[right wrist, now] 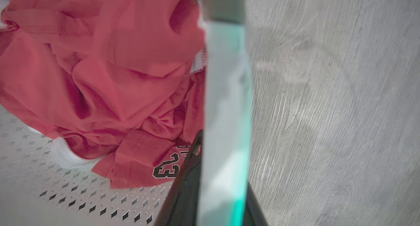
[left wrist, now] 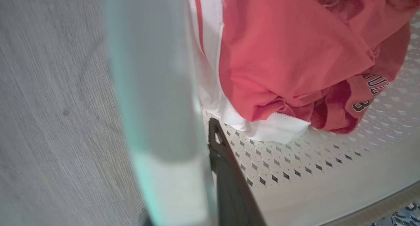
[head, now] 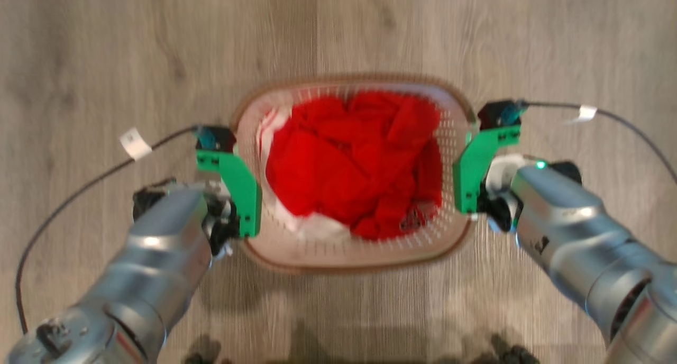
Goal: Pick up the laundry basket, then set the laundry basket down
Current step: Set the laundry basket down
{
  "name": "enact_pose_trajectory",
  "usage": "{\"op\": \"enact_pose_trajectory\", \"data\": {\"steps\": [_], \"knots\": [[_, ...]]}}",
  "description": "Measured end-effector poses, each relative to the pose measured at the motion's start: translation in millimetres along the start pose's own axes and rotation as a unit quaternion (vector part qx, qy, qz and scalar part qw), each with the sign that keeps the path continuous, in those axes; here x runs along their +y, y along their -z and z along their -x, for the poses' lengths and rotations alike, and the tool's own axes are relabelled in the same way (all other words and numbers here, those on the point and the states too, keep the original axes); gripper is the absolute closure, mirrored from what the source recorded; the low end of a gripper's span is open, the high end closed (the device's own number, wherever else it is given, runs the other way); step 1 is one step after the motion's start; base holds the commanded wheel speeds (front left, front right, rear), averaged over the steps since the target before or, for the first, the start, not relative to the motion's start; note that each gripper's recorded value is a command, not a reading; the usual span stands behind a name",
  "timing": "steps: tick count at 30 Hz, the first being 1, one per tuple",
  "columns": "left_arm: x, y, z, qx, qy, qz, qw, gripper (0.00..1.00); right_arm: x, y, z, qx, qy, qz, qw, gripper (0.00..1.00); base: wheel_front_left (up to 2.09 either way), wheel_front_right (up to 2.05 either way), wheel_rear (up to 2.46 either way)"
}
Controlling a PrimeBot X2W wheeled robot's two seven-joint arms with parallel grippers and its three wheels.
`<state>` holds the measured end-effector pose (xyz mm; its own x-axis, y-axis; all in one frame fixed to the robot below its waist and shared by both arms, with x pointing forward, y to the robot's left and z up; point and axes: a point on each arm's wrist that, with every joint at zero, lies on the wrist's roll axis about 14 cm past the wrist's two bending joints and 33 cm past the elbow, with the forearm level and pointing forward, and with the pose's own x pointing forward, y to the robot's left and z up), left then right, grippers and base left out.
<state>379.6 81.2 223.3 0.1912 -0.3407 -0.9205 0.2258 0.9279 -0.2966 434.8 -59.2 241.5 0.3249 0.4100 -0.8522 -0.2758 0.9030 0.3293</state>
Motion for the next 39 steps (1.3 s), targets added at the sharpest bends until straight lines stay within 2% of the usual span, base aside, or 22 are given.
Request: {"op": "enact_pose_trajectory", "data": {"steps": [10,16,28,39], "knots": [[12.3,9.3,-54.4,0.015,0.007,0.004,1.0,1.0,-25.1,24.0,-54.8,0.022,0.001,-0.034,0.999,1.0,0.0,0.0,0.0],[16.9,9.5,-76.5,0.006,0.005,-0.002,1.0,1.0,-36.1,29.8,-75.7,0.014,0.005,-0.036,0.999,1.0,0.0,0.0,0.0],[18.1,23.6,-91.8,0.027,0.008,0.0,1.0,1.0,-41.6,51.1,-88.8,0.036,0.008,-0.048,0.998,1.0,0.0,0.0,0.0],[21.2,29.8,-95.2,0.035,0.006,0.002,0.999,1.0,-42.7,47.4,-97.4,0.031,0.007,-0.038,0.999,1.0,0.0,0.0,0.0]]}}
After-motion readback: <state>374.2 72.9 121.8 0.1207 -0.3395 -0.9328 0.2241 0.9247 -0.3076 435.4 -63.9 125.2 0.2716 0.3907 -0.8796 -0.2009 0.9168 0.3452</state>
